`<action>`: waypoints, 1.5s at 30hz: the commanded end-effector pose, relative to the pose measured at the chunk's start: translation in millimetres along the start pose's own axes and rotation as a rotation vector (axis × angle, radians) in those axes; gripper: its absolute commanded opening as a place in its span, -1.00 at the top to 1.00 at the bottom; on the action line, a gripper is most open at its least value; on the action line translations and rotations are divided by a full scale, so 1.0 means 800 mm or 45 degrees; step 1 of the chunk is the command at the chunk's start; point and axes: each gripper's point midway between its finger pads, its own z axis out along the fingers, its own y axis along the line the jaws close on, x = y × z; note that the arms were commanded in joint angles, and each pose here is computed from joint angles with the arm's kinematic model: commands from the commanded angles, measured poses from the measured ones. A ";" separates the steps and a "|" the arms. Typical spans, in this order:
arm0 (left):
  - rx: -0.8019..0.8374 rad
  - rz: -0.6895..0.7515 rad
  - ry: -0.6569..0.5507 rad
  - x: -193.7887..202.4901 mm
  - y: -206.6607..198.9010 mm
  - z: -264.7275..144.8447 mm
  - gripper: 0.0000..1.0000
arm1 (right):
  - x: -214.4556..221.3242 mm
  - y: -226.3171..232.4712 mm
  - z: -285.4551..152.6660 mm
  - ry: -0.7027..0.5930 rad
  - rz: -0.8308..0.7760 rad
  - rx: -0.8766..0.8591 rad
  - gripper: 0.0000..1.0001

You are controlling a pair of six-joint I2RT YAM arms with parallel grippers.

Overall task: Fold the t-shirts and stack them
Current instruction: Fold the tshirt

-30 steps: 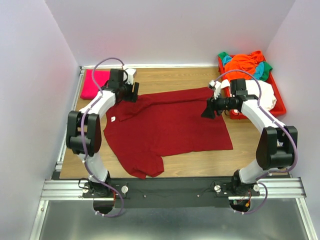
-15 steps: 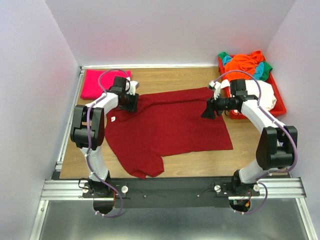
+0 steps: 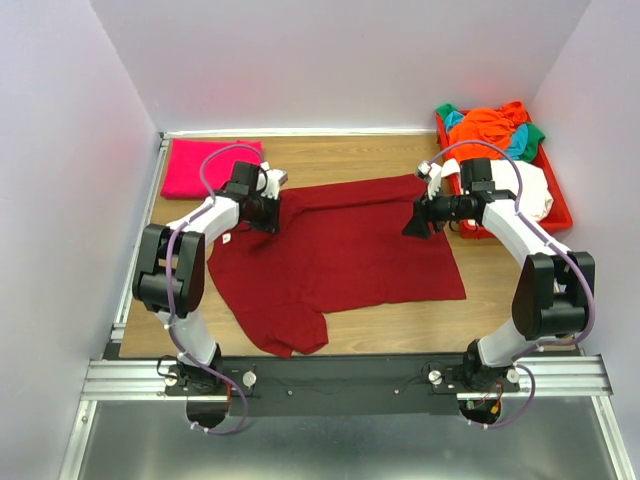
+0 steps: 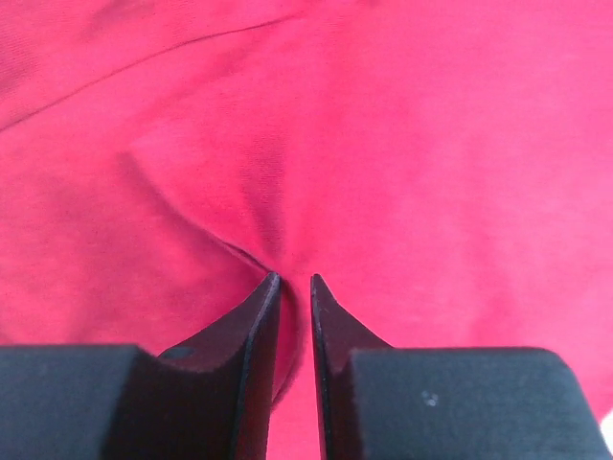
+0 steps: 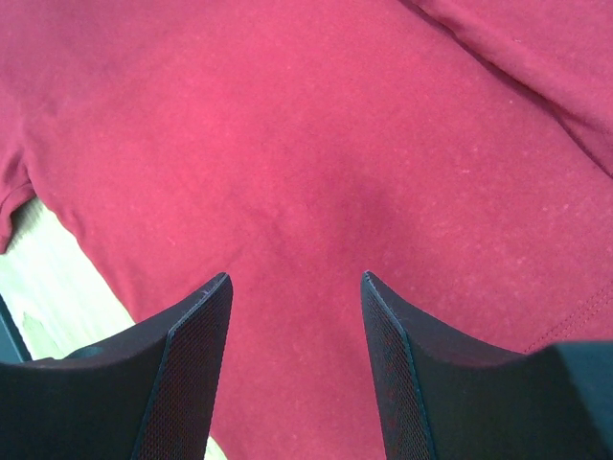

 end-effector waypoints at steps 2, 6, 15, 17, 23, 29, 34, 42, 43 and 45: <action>0.114 0.005 -0.035 0.005 -0.044 -0.011 0.42 | 0.009 0.001 -0.003 0.024 -0.003 0.011 -0.26; 0.124 0.017 -0.004 0.028 -0.057 -0.013 0.24 | 0.009 0.001 -0.002 0.026 -0.005 0.010 -0.26; -0.194 0.001 -0.421 -0.069 -0.013 -0.095 -0.42 | 0.012 0.000 -0.001 0.032 0.001 0.008 -0.26; -0.212 -0.039 -0.451 -0.085 0.009 -0.096 -0.47 | 0.013 0.000 0.000 0.033 0.002 0.006 -0.26; -0.169 -0.106 -0.330 -0.094 0.041 -0.044 -0.33 | 0.016 -0.001 0.000 0.041 0.008 0.008 -0.26; -0.110 -0.136 -0.266 -0.088 0.044 -0.012 -0.22 | 0.019 -0.002 0.001 0.048 0.011 0.010 -0.26; -0.101 -0.161 -0.176 -0.060 0.051 0.015 -0.14 | 0.020 -0.001 0.002 0.050 0.016 0.007 -0.26; -0.063 -0.180 -0.123 -0.039 0.048 0.038 0.06 | 0.019 -0.002 0.002 0.050 0.012 0.010 -0.26; -0.050 -0.178 -0.117 -0.037 0.046 0.039 0.09 | 0.021 -0.002 0.002 0.053 0.017 0.009 -0.26; -0.039 -0.178 -0.111 -0.035 0.044 0.041 0.15 | 0.021 -0.002 0.002 0.054 0.015 0.011 -0.26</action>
